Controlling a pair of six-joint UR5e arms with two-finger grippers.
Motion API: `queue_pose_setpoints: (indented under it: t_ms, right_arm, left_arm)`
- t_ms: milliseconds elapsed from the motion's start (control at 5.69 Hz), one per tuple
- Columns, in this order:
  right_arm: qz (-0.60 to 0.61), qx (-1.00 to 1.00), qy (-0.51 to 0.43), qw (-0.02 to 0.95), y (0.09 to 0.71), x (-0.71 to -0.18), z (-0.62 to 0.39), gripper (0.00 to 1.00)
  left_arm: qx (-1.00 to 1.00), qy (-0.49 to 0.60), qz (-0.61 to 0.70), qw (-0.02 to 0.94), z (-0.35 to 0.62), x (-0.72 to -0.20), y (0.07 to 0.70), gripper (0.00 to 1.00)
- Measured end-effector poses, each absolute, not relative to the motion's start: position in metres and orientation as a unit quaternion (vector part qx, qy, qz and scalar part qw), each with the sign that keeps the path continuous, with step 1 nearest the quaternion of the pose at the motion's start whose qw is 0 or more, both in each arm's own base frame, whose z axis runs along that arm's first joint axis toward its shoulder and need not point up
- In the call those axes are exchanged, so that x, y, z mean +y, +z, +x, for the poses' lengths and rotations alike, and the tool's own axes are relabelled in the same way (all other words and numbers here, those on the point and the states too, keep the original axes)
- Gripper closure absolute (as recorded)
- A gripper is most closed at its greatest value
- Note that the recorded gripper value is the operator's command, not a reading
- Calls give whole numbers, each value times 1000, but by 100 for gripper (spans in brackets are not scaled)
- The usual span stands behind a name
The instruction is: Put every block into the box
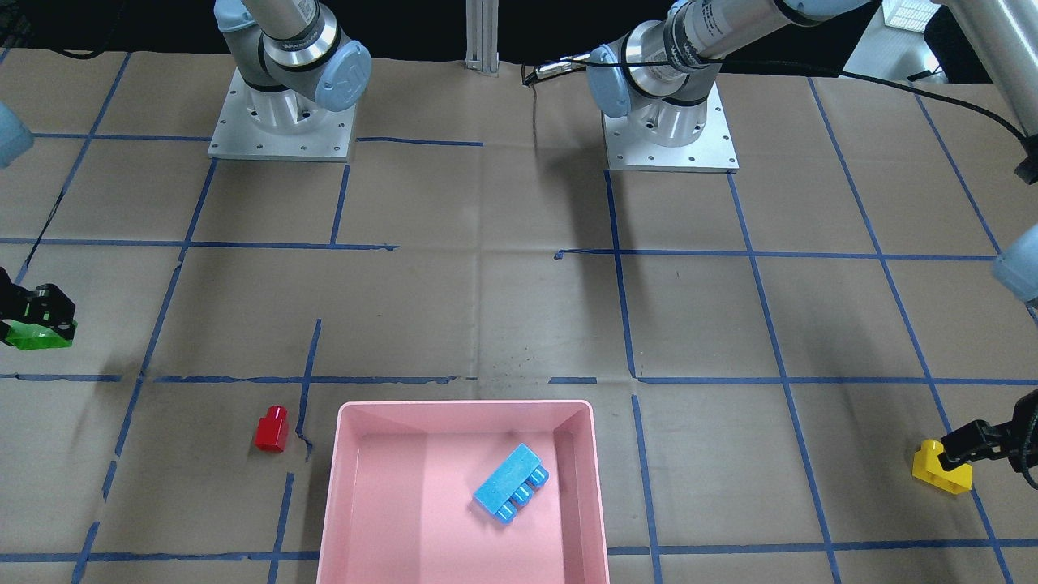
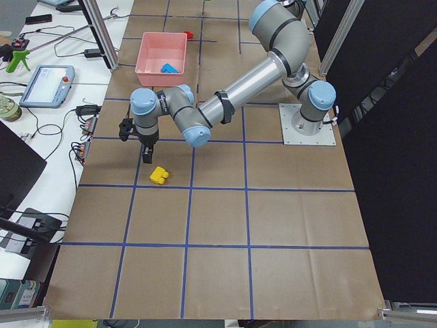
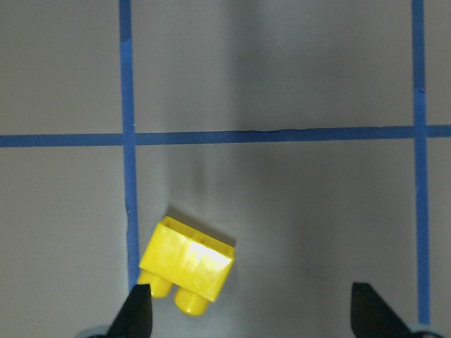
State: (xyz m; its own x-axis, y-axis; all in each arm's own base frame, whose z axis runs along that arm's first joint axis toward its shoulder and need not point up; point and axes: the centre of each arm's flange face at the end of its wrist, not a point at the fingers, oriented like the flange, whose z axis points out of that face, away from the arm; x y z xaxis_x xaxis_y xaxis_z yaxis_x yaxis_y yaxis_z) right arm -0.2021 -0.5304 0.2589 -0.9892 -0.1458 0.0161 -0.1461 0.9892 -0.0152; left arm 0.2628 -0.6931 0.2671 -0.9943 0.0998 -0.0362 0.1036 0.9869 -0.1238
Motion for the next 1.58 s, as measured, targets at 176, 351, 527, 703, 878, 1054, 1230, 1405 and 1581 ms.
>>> queue_pose_setpoints:
  t_ms: [176, 351, 527, 703, 878, 1054, 1230, 1405, 1581]
  right_arm:
    - [73, -997, 8, 7, 259, -531, -202, 49]
    - [73, -997, 8, 7, 259, -531, -202, 49]
    - [73, -997, 8, 7, 259, -531, -202, 49]
    - [73, -997, 8, 7, 259, -531, -202, 49]
    - [73, -997, 8, 7, 259, -531, -202, 49]
    - [73, -997, 8, 7, 259, -531, -202, 49]
    - [73, -997, 8, 7, 259, -531, -202, 49]
    - [73, -997, 8, 7, 259, -531, -202, 49]
    - [73, -997, 8, 7, 259, -531, -202, 49]
  left_arm:
    - [989, -57, 136, 18, 265, -692, 256, 3]
    - [964, -49, 260, 21, 268, -688, 247, 2]
    - [922, -40, 384, 18, 281, -673, 234, 2]
    - [883, -35, 467, 12, 295, -657, 225, 2]
    - [852, -35, 521, 15, 303, -653, 222, 2]
    - [833, -46, 550, 30, 308, -657, 223, 1]
    - [815, -59, 574, 44, 310, -663, 218, 1]
    - [790, -73, 607, 51, 309, -667, 211, 1]
    - [770, -90, 630, 55, 306, -669, 209, 1]
